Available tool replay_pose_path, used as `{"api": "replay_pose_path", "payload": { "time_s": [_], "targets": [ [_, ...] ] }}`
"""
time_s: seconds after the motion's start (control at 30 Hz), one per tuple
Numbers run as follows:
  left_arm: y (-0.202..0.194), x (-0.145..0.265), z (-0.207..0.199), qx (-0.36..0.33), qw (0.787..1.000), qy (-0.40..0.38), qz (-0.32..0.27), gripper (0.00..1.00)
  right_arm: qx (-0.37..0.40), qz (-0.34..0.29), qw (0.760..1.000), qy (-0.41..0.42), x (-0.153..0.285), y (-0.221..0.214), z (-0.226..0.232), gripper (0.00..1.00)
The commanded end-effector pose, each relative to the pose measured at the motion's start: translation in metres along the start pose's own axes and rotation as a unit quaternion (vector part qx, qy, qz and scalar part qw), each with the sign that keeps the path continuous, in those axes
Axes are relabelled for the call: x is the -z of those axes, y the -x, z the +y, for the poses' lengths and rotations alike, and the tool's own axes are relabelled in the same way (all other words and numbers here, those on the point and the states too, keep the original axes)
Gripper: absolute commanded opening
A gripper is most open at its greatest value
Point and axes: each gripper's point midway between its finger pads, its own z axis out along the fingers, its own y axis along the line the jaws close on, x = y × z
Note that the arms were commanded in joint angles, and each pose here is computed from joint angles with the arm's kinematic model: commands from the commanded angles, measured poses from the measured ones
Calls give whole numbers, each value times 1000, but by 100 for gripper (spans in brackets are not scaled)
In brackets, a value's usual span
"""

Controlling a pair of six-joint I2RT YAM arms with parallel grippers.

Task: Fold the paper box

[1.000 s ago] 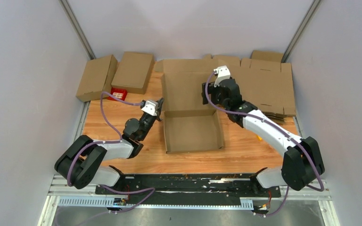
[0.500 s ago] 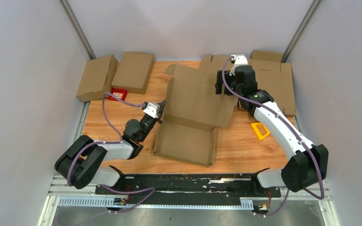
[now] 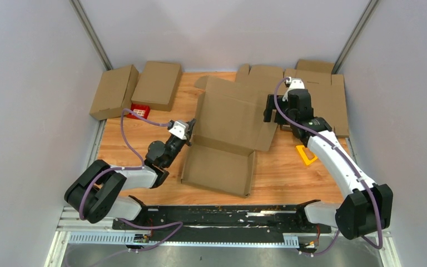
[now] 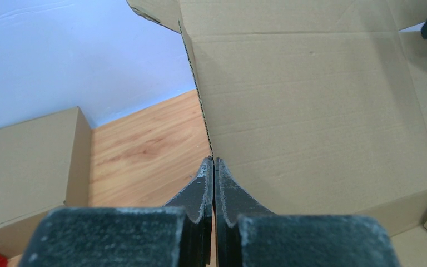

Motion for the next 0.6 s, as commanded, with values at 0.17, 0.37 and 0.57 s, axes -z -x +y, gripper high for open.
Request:
{"api": "replay_pose_path", "payload": {
  "time_s": [0.17, 0.37, 0.57],
  "targets": [
    [10, 0, -1, -6, 1000, -2, -22, 0, -36, -11, 996, 78, 1, 5, 19, 64],
    [9, -1, -2, -4, 1000, -2, -21, 0, -33, -7, 995, 96, -2, 6, 26, 49],
    [10, 0, -2, -2, 1000, -3, -24, 0, -32, -6, 994, 105, -3, 8, 30, 34]
  ]
}}
